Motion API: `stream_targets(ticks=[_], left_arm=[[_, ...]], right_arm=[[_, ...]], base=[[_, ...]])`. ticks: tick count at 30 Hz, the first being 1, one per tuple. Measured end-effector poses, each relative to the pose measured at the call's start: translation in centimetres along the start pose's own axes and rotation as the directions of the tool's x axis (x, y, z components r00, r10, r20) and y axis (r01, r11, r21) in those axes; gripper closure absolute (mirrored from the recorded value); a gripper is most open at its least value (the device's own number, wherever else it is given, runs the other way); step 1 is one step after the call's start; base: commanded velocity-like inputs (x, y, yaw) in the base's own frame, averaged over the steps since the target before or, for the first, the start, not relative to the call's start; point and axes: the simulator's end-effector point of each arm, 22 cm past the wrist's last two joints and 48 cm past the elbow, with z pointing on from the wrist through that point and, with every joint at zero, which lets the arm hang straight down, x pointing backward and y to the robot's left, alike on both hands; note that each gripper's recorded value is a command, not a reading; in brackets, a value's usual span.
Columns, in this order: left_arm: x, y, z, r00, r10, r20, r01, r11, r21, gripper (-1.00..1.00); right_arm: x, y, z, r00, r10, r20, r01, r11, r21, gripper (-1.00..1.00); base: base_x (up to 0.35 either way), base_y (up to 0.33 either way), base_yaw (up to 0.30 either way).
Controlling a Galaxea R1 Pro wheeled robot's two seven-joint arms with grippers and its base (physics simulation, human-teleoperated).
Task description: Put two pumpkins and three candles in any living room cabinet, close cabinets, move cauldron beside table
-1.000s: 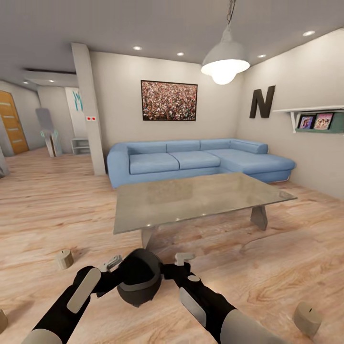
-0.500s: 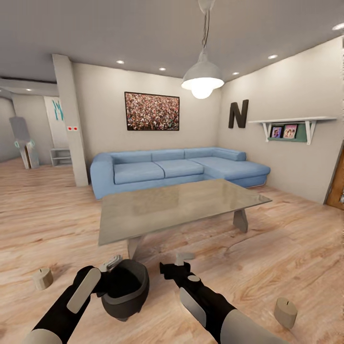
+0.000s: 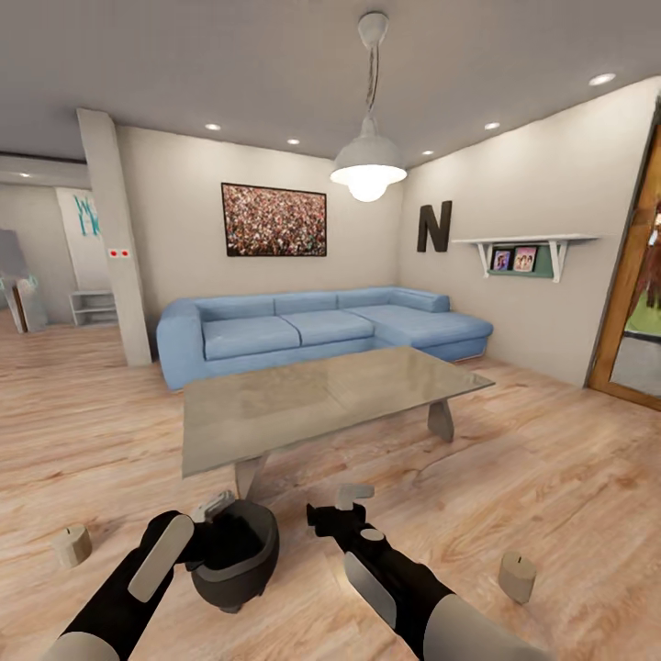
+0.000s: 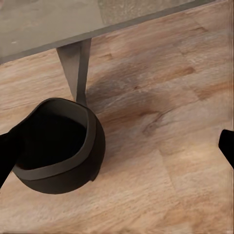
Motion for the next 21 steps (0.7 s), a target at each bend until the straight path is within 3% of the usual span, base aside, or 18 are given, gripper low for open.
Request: stream_targets(ticks=[6,15,21], left_arm=[[-0.9,-0.7,-0.8,1.000,0.000,0.000,0.000,1.000,0.001,-1.00],[-2.0,-1.7,-1.9,1.000,0.001,-0.007,-0.001,1.000,0.003,-1.00],[-2.6,-2.4,-2.6,1.000,0.006,-0.016,-0.006,1.000,0.002,-1.00]], right_arm=[[-1.3,0.2,-0.3,1.000,0.003,-0.002,-0.003,1.000,0.001,-1.00],[-2.7,0.1,-0.5,0.999,0.027,-0.025,-0.027,1.000,0.007,-1.00],[-3.3,1.4,-1.0,0.996,0.015,-0.085,-0.017,1.000,-0.016,-1.00]], base=[[-0.131,0.008,-0.107],[-0.084,0.000,-0.234],[-0.122,0.003,-0.260]])
